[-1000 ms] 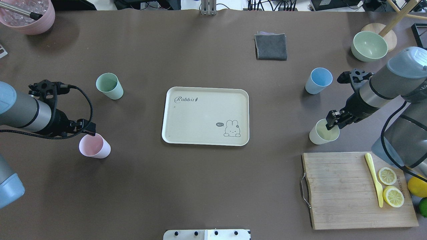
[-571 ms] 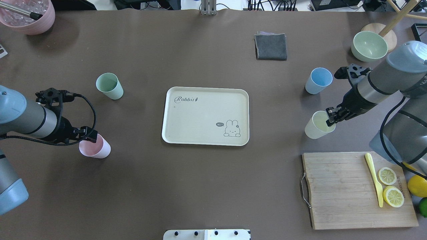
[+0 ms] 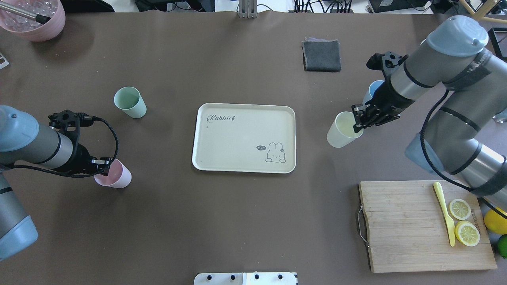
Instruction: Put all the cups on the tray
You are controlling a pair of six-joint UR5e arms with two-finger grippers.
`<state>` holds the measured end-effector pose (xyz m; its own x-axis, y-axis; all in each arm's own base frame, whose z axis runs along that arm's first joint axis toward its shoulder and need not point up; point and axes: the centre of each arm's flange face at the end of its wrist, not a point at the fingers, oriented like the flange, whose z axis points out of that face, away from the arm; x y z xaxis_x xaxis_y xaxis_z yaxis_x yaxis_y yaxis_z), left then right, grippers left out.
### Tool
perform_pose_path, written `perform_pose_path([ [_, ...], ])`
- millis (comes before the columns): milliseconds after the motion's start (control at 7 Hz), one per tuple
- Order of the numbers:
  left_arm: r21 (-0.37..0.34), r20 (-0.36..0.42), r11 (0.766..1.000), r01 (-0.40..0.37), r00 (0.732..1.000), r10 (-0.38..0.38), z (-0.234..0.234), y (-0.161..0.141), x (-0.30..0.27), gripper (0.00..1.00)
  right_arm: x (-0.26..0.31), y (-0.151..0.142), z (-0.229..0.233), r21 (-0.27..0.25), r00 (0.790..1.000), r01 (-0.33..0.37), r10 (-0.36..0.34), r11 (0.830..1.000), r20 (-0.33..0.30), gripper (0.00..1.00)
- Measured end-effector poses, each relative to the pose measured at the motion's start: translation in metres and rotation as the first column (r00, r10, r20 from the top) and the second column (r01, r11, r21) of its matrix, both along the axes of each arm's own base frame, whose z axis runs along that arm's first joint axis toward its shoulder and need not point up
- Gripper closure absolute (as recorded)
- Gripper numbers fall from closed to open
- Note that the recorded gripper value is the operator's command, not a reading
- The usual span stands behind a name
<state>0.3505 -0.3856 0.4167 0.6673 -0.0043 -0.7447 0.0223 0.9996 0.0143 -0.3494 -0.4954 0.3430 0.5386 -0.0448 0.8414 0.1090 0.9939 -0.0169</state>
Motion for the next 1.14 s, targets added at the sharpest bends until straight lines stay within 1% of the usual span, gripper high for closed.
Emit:
perform_pose_path([
  [143, -0.006, -0.03, 1.0, -0.016, 0.999, 0.016, -0.03, -0.008, 0.014, 1.0, -0.034, 0.012, -0.024, -0.015, 1.0, -0.019, 0.019, 1.0, -0.006, 1.0],
  [429, -0.037, -0.058, 0.999, 0.0, 0.998, -0.002, -0.116, -0.032, 0.047, 1.0, -0.091, 0.038, -0.067, -0.049, 0.999, -0.046, 0.046, 0.998, -0.004, 1.0],
  [571, -0.056, -0.064, 0.998, 0.015, 0.998, -0.019, -0.154, -0.046, 0.066, 1.0, -0.108, 0.047, -0.076, -0.051, 0.998, -0.057, 0.057, 0.997, -0.01, 1.0],
  [714, -0.074, -0.062, 0.997, 0.034, 0.997, -0.039, -0.179, -0.061, 0.089, 1.0, -0.121, 0.049, -0.08, -0.047, 0.998, -0.068, 0.067, 0.997, -0.019, 1.0],
  [857, -0.083, -0.057, 0.995, 0.049, 0.997, -0.054, -0.194, -0.073, 0.108, 1.0, -0.132, 0.045, -0.084, -0.044, 0.996, -0.082, 0.08, 0.996, -0.027, 0.49],
  [1000, -0.086, -0.053, 0.995, 0.054, 0.997, -0.059, -0.198, -0.082, 0.123, 1.0, -0.139, 0.041, -0.088, -0.046, 0.994, -0.103, 0.102, 0.994, -0.037, 0.0],
  [1143, -0.08, -0.052, 0.995, 0.062, 0.996, -0.066, -0.196, -0.089, 0.138, 1.0, -0.142, 0.038, -0.088, -0.052, 0.992, -0.122, 0.12, 0.991, -0.044, 0.0],
])
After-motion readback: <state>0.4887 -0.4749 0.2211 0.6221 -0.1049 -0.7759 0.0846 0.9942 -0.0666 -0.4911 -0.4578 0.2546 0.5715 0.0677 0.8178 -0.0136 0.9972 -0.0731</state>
